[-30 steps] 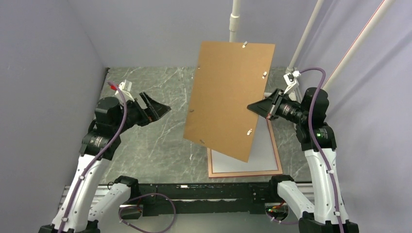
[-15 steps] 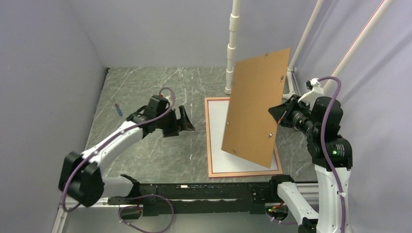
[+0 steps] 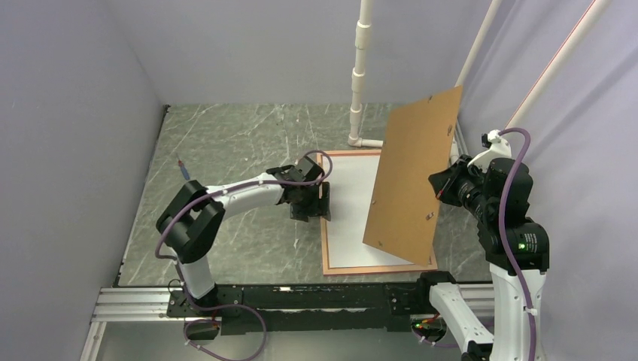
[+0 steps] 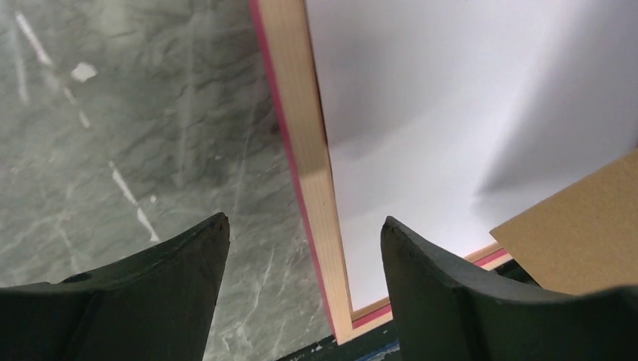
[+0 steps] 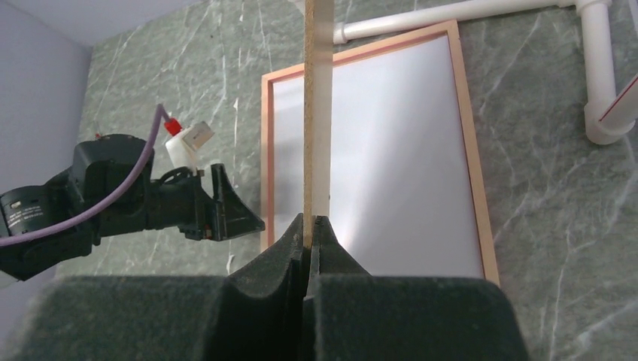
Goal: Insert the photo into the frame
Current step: Move the photo frame to the center of the board, then place the photo frame item in the photo frame.
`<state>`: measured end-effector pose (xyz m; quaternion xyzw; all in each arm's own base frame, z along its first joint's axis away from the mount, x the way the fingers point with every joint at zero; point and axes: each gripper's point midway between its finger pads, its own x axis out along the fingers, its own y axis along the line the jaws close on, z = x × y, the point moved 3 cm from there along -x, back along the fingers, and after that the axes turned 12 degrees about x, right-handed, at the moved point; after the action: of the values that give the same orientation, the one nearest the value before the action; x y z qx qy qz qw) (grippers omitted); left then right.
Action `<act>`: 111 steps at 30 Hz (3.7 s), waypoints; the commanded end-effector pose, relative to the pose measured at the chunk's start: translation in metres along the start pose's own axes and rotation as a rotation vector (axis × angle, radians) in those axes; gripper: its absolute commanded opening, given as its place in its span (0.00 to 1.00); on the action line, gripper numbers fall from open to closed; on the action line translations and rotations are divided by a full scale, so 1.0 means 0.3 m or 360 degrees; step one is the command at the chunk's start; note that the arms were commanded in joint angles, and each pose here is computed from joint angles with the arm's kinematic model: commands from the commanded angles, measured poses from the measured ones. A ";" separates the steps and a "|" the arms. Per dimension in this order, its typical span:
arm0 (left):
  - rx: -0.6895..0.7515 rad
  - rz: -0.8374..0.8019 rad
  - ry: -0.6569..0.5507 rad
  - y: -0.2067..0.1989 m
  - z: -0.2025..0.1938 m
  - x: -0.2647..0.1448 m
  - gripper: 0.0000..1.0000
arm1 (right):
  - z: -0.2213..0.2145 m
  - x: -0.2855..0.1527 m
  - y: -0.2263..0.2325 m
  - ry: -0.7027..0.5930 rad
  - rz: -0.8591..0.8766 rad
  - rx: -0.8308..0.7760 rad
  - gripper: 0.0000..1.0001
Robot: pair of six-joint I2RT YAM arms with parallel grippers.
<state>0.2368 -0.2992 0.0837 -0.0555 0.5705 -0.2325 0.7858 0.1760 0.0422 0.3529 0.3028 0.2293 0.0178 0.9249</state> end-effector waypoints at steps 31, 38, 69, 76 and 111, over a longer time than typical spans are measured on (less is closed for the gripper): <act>-0.0097 0.0459 -0.0029 0.189 -0.037 -0.037 0.00 | 0.005 0.026 0.101 -0.0009 0.0358 -0.0059 0.00; -0.0209 0.0474 -0.0077 0.264 -0.083 -0.076 0.00 | -0.010 0.043 0.103 0.0022 0.0391 -0.0044 0.00; -0.0393 -0.0008 -0.0402 0.352 -0.076 -0.207 0.78 | -0.064 0.037 0.191 0.0199 0.0720 0.0033 0.00; -0.0387 0.0043 -0.0409 0.388 -0.092 -0.225 0.70 | -0.154 0.091 0.203 0.0375 0.0914 0.0297 0.00; -0.0347 -0.0002 -0.0326 0.389 -0.115 -0.151 0.55 | -0.426 0.365 0.032 0.0890 0.0728 0.0624 0.00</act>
<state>0.2248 -0.1641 0.0688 -0.1619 0.5187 -0.1456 0.8268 0.2141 0.1327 0.2065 0.5001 0.4241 0.2134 0.7242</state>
